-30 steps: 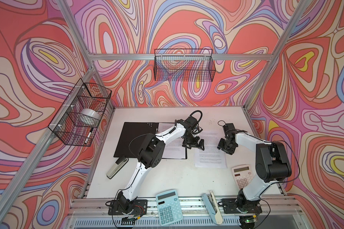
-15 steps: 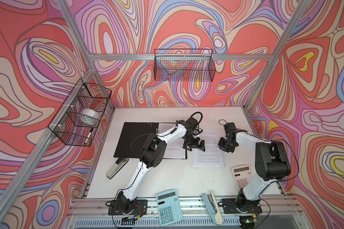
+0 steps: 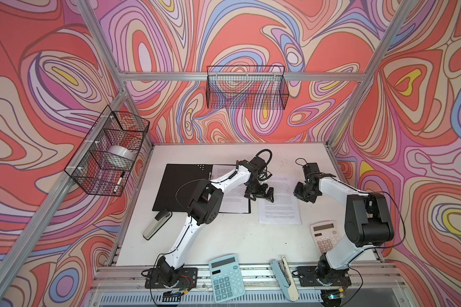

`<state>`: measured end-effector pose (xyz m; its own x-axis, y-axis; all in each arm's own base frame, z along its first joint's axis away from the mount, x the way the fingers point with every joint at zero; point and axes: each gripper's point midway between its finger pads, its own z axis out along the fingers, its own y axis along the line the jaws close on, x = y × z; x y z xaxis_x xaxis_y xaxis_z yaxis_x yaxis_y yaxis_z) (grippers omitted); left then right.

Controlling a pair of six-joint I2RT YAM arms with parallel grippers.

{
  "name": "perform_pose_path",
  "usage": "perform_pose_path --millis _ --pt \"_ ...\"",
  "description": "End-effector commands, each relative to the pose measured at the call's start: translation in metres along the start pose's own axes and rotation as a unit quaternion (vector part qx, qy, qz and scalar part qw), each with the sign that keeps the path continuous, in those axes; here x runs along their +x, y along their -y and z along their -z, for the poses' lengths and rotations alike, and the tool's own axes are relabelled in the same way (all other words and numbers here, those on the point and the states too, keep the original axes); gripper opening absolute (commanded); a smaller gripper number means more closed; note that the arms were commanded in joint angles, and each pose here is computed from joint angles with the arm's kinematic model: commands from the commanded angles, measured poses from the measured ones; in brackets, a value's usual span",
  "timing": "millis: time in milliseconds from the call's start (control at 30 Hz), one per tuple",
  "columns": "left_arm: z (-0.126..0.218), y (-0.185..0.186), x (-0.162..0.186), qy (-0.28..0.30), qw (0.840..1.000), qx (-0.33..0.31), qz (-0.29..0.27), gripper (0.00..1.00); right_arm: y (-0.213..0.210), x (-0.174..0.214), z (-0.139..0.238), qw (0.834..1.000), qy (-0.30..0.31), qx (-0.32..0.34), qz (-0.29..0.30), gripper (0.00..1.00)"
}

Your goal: Put the files into the folder

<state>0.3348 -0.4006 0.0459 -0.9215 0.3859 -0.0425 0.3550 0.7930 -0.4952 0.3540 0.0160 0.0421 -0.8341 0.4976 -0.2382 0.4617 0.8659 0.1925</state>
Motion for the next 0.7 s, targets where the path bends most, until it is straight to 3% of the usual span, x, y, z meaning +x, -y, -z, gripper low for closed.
perform_pose_path --millis 0,233,667 --pt "0.014 0.001 -0.007 0.018 0.999 -0.032 -0.015 1.0 -0.004 -0.02 0.01 0.999 0.033 -0.021 -0.01 0.3" --pt "-0.002 -0.007 -0.008 0.003 0.999 -0.045 -0.023 1.0 0.0 -0.035 0.005 0.997 0.028 -0.056 -0.035 0.41" --pt "-0.01 -0.008 -0.021 0.003 0.999 -0.051 -0.019 1.0 0.005 -0.034 -0.009 0.993 -0.011 -0.105 -0.045 0.45"
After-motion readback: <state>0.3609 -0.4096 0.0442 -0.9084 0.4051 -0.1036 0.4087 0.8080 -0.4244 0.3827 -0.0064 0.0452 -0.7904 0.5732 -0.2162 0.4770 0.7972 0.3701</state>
